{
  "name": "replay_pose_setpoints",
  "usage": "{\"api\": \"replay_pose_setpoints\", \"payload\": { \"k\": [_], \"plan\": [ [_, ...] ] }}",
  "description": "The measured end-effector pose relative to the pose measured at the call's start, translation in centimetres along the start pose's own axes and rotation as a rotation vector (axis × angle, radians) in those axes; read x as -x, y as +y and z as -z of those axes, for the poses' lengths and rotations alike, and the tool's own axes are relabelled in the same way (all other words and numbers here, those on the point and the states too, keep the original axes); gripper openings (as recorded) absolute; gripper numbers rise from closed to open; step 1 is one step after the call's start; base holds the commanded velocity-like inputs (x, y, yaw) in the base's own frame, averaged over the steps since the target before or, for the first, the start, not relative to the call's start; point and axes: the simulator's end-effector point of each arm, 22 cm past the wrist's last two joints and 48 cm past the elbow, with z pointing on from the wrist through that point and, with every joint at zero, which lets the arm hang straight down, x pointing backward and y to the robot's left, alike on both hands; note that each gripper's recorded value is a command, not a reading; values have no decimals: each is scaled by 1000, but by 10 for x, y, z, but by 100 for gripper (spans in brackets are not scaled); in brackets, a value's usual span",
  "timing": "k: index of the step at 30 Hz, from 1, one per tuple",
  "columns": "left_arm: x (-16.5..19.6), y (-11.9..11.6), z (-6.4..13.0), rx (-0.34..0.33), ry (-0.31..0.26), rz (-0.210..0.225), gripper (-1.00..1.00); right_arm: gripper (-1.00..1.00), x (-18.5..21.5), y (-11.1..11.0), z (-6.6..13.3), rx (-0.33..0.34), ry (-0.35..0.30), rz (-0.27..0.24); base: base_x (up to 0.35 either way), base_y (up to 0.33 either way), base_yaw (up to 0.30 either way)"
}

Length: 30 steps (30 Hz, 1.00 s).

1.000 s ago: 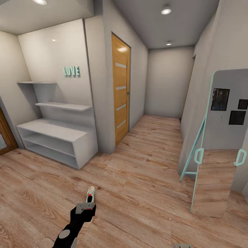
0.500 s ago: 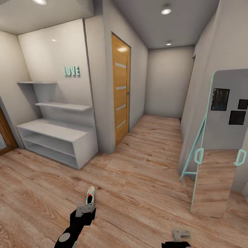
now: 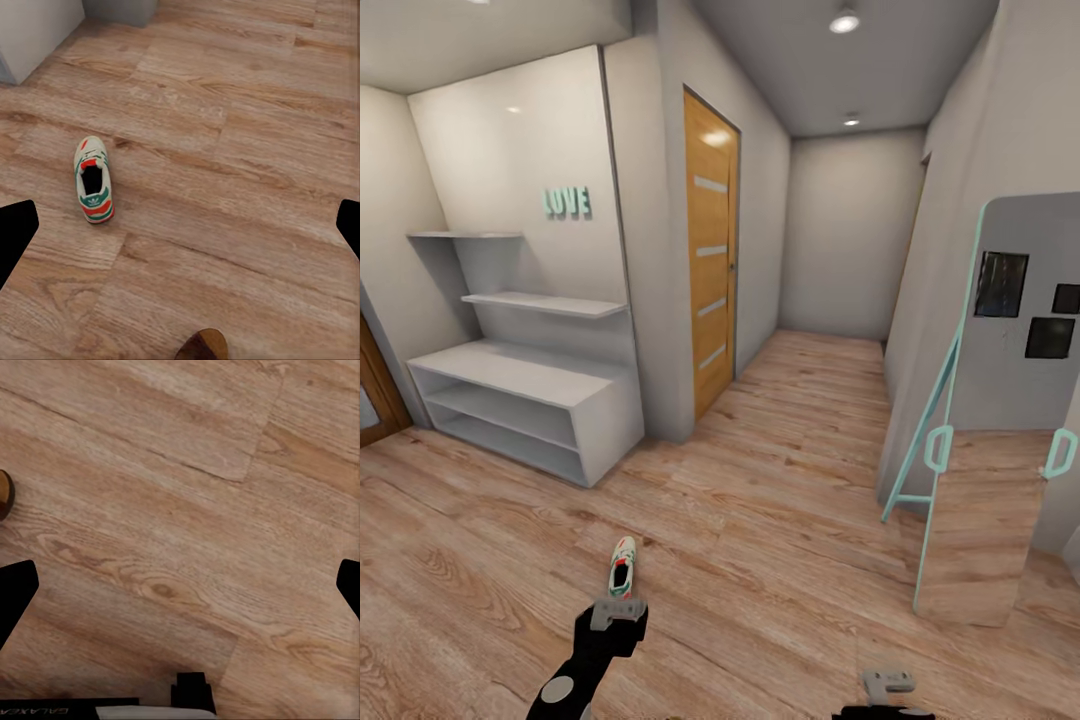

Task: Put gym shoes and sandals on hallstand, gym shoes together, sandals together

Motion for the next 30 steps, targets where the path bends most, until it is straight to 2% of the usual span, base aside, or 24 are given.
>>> {"api": "replay_pose_setpoints", "payload": {
  "k": [21, 26, 30],
  "plan": [
    [-51, 3, -20, 0, 35, -9, 100, 100, -33, 0, -40, 0, 45, 1, 0, 0, 0],
    [-64, 2, -25, -3, 44, -35, 100, 100, -41, -1, -49, -1, 53, 1, 0, 0, 0],
    [-74, 1, -29, -9, 52, -88, 100, 100, -47, -1, -57, -1, 60, 1, 0, 0, 0]
  ]
}}
